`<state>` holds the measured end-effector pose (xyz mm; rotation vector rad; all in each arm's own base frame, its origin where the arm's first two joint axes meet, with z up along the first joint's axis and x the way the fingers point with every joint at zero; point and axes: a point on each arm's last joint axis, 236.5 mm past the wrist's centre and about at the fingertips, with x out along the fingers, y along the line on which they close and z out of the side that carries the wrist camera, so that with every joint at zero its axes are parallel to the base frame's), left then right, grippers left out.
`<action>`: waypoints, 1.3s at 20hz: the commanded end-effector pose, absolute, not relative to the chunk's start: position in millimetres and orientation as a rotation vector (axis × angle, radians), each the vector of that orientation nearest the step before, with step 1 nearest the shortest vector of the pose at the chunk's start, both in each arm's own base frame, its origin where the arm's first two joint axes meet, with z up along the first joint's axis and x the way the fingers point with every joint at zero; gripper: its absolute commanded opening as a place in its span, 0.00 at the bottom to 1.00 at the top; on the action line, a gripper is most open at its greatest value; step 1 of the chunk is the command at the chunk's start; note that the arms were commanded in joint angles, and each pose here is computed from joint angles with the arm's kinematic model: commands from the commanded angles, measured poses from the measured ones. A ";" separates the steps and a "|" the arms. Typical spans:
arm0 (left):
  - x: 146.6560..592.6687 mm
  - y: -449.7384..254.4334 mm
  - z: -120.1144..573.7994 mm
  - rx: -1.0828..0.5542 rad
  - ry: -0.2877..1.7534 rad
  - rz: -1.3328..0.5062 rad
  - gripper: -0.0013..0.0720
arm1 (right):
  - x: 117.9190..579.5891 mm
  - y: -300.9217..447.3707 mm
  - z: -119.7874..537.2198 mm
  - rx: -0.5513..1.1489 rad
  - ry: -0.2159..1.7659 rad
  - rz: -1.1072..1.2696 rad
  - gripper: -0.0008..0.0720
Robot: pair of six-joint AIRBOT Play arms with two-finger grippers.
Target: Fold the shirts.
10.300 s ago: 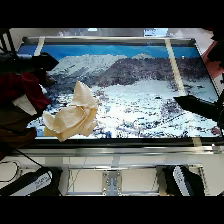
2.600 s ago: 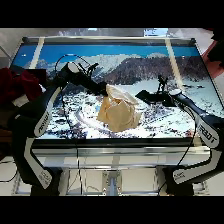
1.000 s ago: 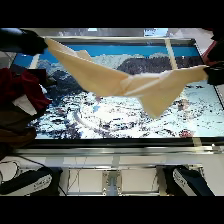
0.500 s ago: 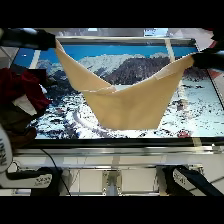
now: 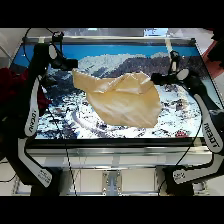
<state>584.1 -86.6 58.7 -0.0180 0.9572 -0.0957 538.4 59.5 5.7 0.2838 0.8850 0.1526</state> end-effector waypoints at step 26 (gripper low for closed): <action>512.9 -292.0 18.1 0.629 0.770 -0.868 0.98 | 382.0 -110.1 126.8 0.089 0.939 -0.168 0.49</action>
